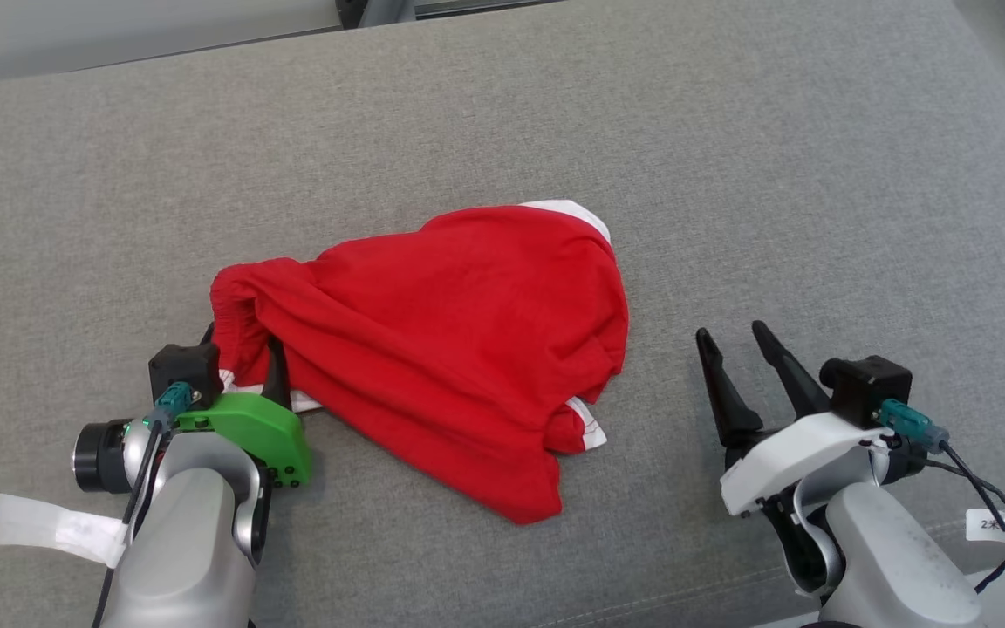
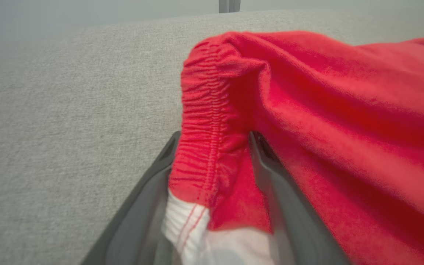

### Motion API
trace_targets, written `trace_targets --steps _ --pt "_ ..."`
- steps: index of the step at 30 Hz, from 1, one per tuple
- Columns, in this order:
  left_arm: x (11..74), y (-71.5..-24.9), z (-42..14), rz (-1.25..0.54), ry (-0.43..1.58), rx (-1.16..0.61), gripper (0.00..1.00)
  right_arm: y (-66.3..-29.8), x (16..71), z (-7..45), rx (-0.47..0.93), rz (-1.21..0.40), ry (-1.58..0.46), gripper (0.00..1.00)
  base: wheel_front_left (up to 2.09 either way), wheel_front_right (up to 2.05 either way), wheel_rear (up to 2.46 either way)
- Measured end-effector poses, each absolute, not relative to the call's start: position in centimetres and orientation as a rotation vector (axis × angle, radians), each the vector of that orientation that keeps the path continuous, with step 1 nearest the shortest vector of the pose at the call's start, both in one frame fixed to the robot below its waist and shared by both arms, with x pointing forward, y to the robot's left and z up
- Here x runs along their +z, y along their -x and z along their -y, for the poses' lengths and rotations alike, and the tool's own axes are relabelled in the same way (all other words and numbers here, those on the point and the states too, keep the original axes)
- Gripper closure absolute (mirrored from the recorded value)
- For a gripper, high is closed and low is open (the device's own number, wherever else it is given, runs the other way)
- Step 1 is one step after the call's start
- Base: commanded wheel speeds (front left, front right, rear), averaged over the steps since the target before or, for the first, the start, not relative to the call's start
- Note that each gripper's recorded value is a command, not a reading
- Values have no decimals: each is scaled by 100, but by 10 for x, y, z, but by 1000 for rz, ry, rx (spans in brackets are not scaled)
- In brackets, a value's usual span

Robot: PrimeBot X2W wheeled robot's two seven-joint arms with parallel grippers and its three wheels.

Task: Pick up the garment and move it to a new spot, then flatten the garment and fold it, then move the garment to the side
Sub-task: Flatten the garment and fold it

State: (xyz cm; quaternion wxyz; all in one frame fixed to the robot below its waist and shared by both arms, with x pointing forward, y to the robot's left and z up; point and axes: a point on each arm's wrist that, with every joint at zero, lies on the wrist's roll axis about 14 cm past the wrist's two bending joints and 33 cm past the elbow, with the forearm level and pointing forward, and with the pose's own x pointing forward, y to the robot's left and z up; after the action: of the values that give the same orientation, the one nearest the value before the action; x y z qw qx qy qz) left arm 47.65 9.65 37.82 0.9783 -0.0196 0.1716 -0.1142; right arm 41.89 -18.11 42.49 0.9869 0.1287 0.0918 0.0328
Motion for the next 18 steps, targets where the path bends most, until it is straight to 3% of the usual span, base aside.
trace_targets --steps 5,18 --pt "379 -477 -92 -336 64 -220 0 -404 422 156 159 -206 -251 0 0 0 0" --pt "387 -410 -149 -314 106 -58 0 -351 416 59 505 -293 -286 0 0 0 0"
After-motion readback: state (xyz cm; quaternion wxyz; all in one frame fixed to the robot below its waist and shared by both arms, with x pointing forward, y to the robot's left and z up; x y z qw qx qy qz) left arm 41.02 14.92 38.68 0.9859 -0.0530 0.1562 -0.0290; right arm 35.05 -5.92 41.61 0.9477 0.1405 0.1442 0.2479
